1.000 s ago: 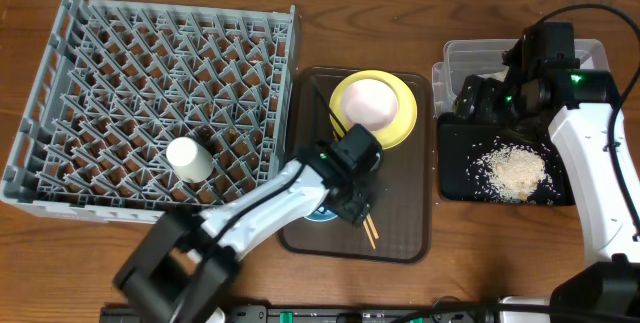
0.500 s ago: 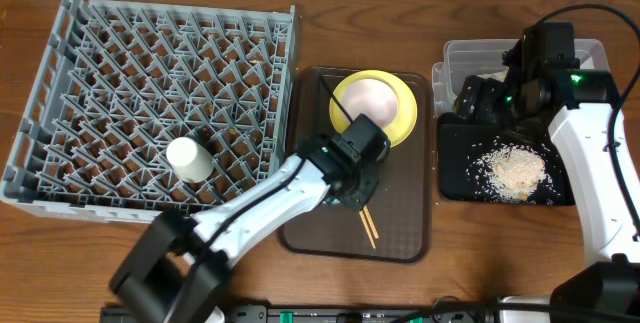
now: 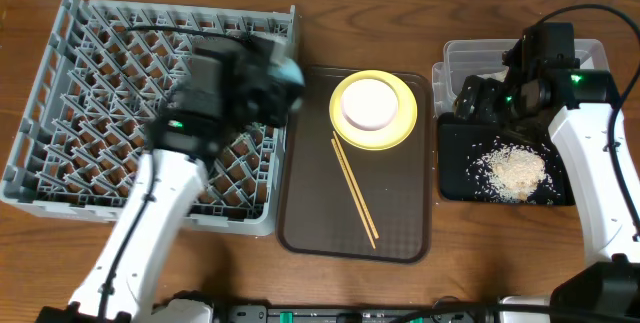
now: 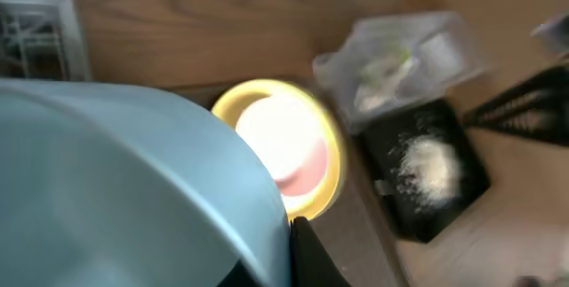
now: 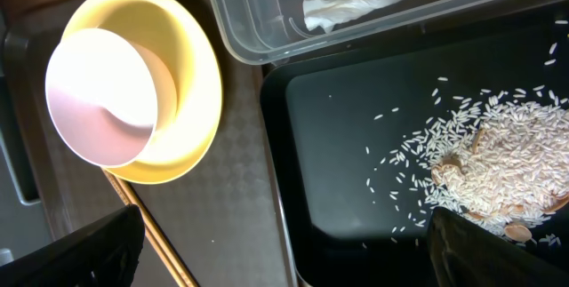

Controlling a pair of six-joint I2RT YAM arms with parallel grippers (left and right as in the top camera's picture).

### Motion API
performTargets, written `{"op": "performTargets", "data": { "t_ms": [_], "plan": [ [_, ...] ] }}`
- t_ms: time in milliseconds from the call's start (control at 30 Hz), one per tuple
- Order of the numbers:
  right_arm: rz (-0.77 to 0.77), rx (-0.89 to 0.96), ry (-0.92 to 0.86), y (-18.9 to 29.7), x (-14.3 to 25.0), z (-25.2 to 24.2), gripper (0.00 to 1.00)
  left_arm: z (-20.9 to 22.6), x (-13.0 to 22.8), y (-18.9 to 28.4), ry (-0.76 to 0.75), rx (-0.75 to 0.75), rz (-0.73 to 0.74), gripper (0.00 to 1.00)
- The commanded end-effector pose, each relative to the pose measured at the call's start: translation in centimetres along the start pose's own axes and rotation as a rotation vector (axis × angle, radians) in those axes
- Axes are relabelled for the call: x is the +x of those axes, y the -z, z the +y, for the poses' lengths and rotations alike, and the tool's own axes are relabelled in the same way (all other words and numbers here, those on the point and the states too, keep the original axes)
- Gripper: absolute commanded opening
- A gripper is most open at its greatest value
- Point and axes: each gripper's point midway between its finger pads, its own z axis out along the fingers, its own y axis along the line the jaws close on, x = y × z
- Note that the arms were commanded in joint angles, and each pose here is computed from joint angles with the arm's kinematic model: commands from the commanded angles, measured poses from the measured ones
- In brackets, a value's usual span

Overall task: Sort waste into correct bins and load items into the dishwasher
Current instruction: 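Carry the light-blue bowl into the dish rack and release it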

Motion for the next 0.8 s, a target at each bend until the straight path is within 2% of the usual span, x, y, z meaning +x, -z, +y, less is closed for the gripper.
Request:
{"op": "performTargets", "data": {
  "t_ms": [0,333,567,633,667,733,767],
  "plan": [
    [-0.006,0.001,-0.001,0.3,-0.1,-0.1,0.99,0.2,-1.9,3.1,0.067,0.331,-0.050,0.08],
    [-0.002,0.002,0.002,0.3,0.1,-0.1,0.99,9.7,-2.2,6.0,0.322,0.576,-0.143,0.08],
    [0.005,0.005,0.000,0.3,0.2,-0.2,0.99,14.9,-0.6,5.1,0.438,0.560,-0.163,0.09],
    [0.005,0.005,0.001,0.3,0.2,-0.2,0.99,15.9,-0.4,5.2,0.452,0.550,-0.173,0.17],
    [0.005,0.005,0.001,0.3,0.2,-0.2,0.99,16.5,-0.2,5.3,0.461,0.543,-0.180,0.29],
    [0.006,0.005,0.000,0.3,0.3,-0.2,0.99,17.5,-0.1,5.7,0.476,0.516,-0.195,0.32],
    [0.007,0.005,0.000,0.3,0.3,-0.2,0.99,18.0,0.0,6.0,0.481,0.501,-0.205,0.42]
  ]
}}
